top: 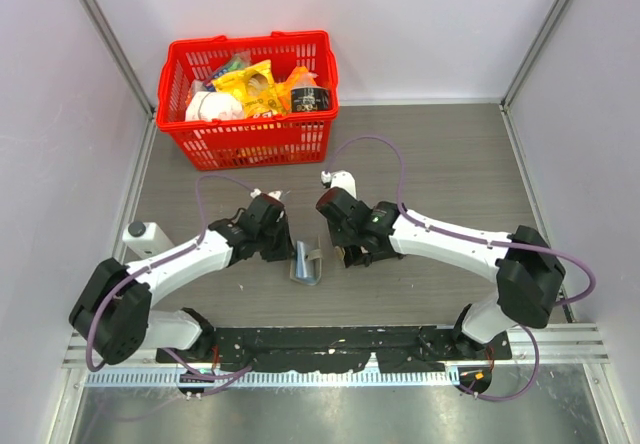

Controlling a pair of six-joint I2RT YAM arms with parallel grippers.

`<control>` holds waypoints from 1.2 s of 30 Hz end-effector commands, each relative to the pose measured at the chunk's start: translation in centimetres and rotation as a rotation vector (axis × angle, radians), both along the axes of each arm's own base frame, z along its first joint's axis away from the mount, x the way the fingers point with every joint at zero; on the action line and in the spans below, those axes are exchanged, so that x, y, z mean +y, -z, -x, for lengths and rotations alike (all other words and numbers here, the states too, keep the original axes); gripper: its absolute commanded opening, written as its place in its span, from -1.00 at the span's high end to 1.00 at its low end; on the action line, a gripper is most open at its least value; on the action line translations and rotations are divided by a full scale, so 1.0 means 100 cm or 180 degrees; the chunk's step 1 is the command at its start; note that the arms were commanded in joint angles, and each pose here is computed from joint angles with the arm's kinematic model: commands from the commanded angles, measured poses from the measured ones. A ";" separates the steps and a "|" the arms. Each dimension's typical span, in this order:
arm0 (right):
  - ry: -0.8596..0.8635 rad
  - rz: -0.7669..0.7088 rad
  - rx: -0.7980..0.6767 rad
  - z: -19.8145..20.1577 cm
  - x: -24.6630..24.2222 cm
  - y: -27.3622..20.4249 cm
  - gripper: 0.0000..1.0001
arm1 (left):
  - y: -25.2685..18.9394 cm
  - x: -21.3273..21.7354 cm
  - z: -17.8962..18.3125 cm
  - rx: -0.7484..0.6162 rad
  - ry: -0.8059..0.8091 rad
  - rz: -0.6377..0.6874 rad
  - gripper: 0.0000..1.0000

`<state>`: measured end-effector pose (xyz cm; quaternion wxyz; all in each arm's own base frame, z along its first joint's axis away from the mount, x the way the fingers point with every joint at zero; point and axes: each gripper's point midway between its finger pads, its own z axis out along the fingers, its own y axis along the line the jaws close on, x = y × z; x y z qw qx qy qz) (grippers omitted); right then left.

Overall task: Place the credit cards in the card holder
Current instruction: Pick up the credit card from the storage box, then insert the credit card into the card holder.

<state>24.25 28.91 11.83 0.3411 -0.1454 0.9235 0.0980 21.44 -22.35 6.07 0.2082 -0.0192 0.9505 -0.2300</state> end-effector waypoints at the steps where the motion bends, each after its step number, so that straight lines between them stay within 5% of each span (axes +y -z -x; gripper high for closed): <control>1: -0.0005 -0.0056 0.0065 0.000 0.011 0.016 0.98 | -0.008 0.011 0.012 0.0023 -0.0003 -0.0063 1.00; 25: -0.0070 0.0260 0.0215 0.016 0.022 0.067 0.74 | -0.006 0.051 0.031 -0.0011 -0.0302 -0.0348 1.00; 30: -0.0063 0.0216 0.0167 0.015 0.022 0.059 0.98 | -0.004 0.051 0.032 -0.0028 -0.0307 -0.0330 1.00; 36: 0.0025 -0.0158 -0.0070 0.014 0.019 0.009 0.98 | 0.012 0.056 0.037 0.0051 -0.0366 -0.0373 1.00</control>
